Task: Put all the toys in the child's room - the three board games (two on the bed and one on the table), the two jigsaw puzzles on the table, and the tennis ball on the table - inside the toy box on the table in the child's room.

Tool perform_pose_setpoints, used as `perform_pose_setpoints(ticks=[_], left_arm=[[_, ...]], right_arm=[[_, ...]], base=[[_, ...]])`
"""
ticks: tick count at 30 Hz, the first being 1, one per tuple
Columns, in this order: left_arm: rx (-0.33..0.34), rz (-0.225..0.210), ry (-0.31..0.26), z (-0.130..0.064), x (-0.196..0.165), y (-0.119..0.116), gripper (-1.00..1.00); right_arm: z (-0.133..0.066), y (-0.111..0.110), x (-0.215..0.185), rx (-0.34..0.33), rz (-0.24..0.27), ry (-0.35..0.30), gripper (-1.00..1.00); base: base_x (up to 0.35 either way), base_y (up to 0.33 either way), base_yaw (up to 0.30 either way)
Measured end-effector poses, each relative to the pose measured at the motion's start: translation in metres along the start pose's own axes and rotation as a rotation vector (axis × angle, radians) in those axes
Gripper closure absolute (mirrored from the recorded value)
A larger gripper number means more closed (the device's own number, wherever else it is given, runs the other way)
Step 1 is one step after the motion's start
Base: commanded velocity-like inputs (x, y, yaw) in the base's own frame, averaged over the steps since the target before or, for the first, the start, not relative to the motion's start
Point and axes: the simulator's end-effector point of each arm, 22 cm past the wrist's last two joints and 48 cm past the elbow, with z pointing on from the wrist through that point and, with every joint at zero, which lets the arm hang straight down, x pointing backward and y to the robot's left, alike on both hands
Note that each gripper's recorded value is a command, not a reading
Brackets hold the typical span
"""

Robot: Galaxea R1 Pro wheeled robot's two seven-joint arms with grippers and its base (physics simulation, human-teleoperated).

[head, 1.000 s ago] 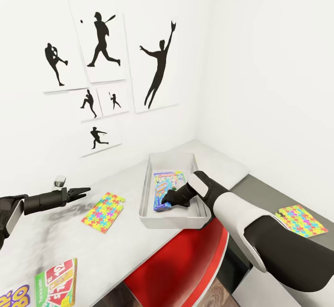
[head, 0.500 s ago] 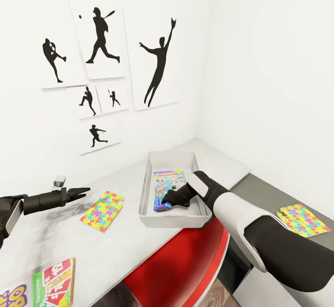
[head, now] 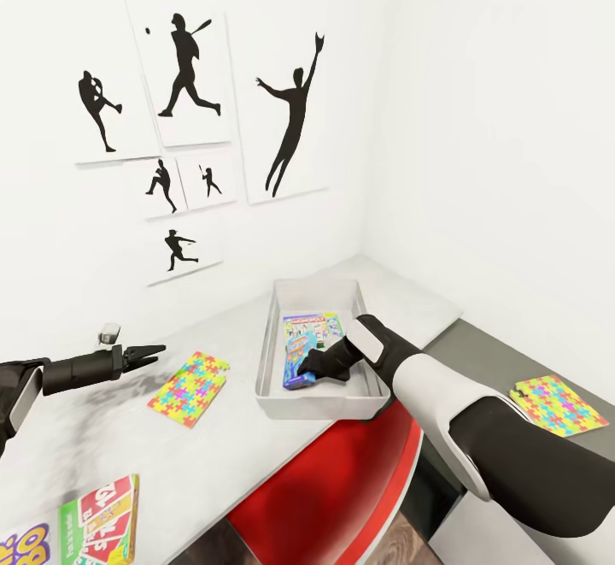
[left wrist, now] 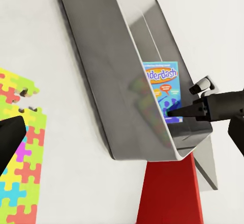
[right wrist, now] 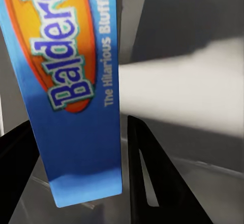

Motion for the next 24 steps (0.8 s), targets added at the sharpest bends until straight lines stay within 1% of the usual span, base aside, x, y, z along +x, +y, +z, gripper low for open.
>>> perform_pose_setpoints(ticks=[12,13,24], left_arm=[[0.001,0.0,0.0,0.0,0.0,-0.0001,-1.0],[0.001,0.0,0.0,0.0,0.0,-0.0002,-1.0],[0.001,0.0,-0.001,-0.0001,-0.0001,-0.0002,-1.0]], right_arm=[[0.0001,-0.0004,0.0,0.001,0.0,0.0,1.0],[0.0,-0.0004,0.0,0.002,0.0,0.0,-1.0],[0.0,-0.0003,-0.0003,0.002,0.0,-0.001,-1.0]], base=[[0.0,0.0,0.0],[0.0,0.0,0.0],[0.0,0.0,0.0]])
